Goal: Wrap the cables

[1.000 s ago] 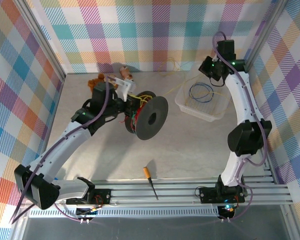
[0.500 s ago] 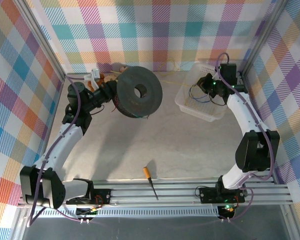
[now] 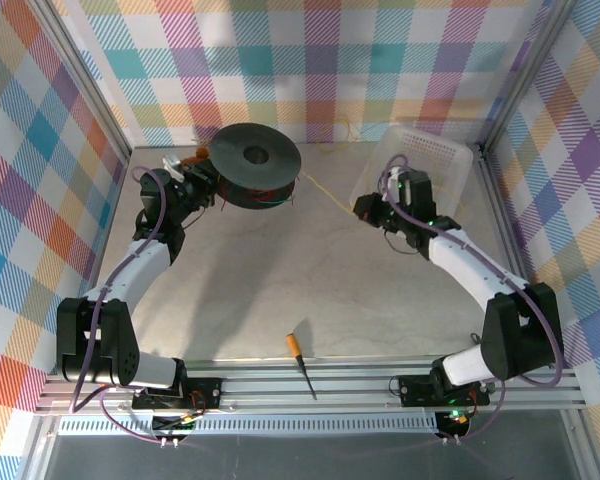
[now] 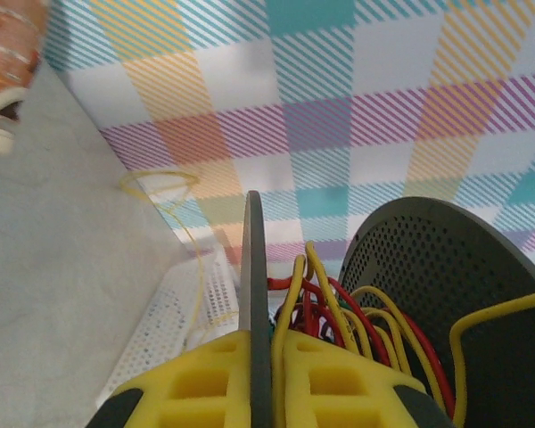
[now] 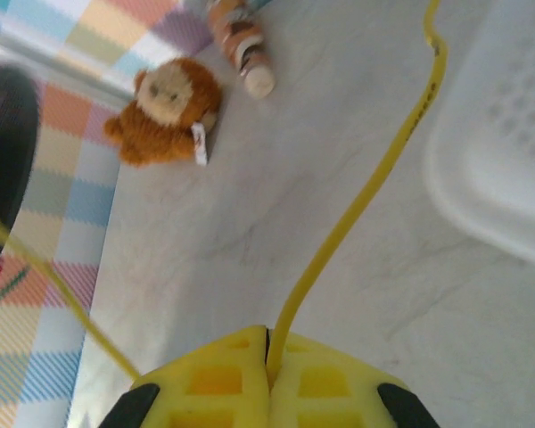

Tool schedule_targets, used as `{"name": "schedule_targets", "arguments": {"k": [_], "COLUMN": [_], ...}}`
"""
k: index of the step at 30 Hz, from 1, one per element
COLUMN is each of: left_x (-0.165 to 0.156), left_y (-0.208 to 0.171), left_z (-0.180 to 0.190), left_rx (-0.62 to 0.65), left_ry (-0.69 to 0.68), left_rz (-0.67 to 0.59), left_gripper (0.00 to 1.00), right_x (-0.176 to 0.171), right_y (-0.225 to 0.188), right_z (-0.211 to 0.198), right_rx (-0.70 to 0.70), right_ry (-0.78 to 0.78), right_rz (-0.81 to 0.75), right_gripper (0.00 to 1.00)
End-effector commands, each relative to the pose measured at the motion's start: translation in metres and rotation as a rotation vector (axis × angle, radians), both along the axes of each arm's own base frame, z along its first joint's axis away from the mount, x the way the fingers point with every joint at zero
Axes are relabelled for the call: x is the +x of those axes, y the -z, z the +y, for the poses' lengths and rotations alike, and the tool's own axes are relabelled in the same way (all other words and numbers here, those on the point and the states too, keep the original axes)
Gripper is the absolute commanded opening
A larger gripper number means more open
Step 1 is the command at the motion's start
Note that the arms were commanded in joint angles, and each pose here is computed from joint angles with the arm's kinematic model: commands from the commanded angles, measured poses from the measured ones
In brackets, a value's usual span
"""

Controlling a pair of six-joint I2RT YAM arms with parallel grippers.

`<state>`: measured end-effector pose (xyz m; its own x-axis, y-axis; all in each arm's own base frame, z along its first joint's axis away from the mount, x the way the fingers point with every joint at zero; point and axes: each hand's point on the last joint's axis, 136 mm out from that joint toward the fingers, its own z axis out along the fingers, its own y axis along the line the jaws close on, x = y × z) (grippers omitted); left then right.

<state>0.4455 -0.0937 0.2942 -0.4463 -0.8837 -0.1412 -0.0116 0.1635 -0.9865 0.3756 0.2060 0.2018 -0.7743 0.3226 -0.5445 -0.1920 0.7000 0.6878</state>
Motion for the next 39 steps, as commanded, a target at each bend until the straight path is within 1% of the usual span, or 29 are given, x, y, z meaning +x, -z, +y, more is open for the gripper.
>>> {"name": "schedule_targets", "arguments": {"k": [1, 6, 9, 11, 14, 17, 20, 22, 26, 31, 35, 37, 39], "left_x": [0.013, 0.014, 0.014, 0.012, 0.013, 0.014, 0.013, 0.01, 0.001, -0.014, -0.027, -0.032, -0.036], "left_y": [-0.052, -0.04, -0.033, -0.028, -0.027, -0.03, -0.031, -0.029, -0.018, -0.002, 0.009, 0.016, 0.023], "left_z": [0.058, 0.055, 0.047, 0.039, 0.019, -0.011, -0.041, -0.062, -0.099, -0.136, -0.157, -0.167, -0.176], "left_rx": [-0.035, 0.152, 0.284, 0.399, 0.556, 0.714, 0.86, 0.943, 1.065, 1.137, 1.179, 1.205, 1.239], "left_ry": [-0.296, -0.375, -0.401, -0.411, -0.392, -0.332, -0.263, -0.213, -0.121, -0.011, 0.07, 0.114, 0.157], "left_rz": [-0.107, -0.038, 0.007, 0.043, 0.06, 0.052, 0.033, 0.018, -0.011, -0.061, -0.103, -0.123, -0.139], "left_gripper": [0.0, 0.0, 0.0, 0.0, 0.0, 0.0, 0.0, 0.0, 0.0, 0.0, 0.0, 0.0, 0.0], "right_x": [-0.024, -0.071, -0.098, -0.117, -0.129, -0.131, -0.122, -0.112, -0.087, -0.046, -0.009, 0.0, 0.004], "right_y": [-0.004, -0.029, -0.049, -0.061, -0.078, -0.095, -0.112, -0.122, -0.143, -0.153, -0.144, -0.144, -0.149], "right_z": [0.022, 0.078, 0.109, 0.129, 0.146, 0.156, 0.159, 0.157, 0.15, 0.127, 0.097, 0.088, 0.082], "right_rx": [-0.077, -0.101, -0.113, -0.122, -0.131, -0.104, -0.095, -0.119, -0.165, -0.205, -0.213, -0.197, -0.194], "right_ry": [-0.115, -0.329, -0.45, -0.519, -0.558, -0.566, -0.531, -0.488, -0.374, -0.233, -0.115, -0.102, -0.098], "right_rz": [-0.128, -0.283, -0.389, -0.46, -0.532, -0.567, -0.594, -0.61, -0.618, -0.552, -0.455, -0.433, -0.442], "right_gripper": [0.0, 0.0, 0.0, 0.0, 0.0, 0.0, 0.0, 0.0, 0.0, 0.0, 0.0, 0.0, 0.0]}}
